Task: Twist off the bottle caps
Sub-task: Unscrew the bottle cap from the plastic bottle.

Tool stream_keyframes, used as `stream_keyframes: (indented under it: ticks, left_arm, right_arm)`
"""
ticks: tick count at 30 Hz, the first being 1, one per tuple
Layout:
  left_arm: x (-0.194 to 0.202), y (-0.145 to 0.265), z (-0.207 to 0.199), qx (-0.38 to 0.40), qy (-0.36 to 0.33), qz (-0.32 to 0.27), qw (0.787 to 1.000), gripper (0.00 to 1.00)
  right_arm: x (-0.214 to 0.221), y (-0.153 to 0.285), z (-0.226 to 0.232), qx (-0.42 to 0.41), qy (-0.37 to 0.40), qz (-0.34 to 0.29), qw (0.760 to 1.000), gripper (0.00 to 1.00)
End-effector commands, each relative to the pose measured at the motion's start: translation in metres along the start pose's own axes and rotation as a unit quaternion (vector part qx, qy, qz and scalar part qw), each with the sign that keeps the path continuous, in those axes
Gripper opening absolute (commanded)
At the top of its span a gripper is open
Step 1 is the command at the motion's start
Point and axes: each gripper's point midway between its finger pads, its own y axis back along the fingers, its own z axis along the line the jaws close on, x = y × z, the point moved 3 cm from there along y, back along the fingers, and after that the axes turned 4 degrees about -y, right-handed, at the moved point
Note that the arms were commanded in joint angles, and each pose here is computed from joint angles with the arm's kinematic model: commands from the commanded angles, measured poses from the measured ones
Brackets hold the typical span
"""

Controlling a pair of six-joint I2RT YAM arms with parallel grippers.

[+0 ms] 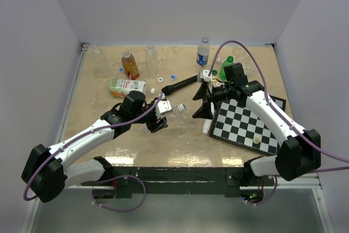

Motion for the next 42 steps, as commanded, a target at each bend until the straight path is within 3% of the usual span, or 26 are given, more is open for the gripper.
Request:
stream_keyframes:
  ticks: [1, 8, 16, 33, 37, 42]
  left_arm:
    - [-0.010, 0.003, 0.005, -0.013, -0.003, -0.017, 1.000, 0.11]
    - [-0.010, 0.004, 0.008, -0.022, -0.003, -0.014, 1.000, 0.11]
    - [-0.009, 0.003, 0.010, -0.026, -0.004, -0.011, 1.000, 0.11]
    - [-0.009, 0.003, 0.010, -0.027, -0.003, -0.011, 1.000, 0.11]
    - [-0.009, 0.003, 0.010, -0.027, -0.003, -0.012, 1.000, 0.11]
    - [-0.009, 0.003, 0.010, -0.025, -0.003, -0.011, 1.000, 0.11]
  right_arm:
    - [-0.024, 0.002, 0.001, -0.016, -0.005, -0.024, 1.000, 0.98]
    - [-0.025, -0.004, -0.018, -0.010, -0.057, 0.008, 0.998, 0.98]
    - [-0.030, -0.009, -0.024, -0.009, -0.078, -0.002, 0.997, 0.98]
    - [-0.035, -0.043, -0.010, -0.058, -0.088, 0.015, 0.994, 0.81]
    - [-0.037, -0.043, -0.009, -0.065, -0.085, 0.012, 0.994, 0.69]
    - [-0.035, -0.045, -0.009, -0.075, -0.085, 0.012, 0.994, 0.40]
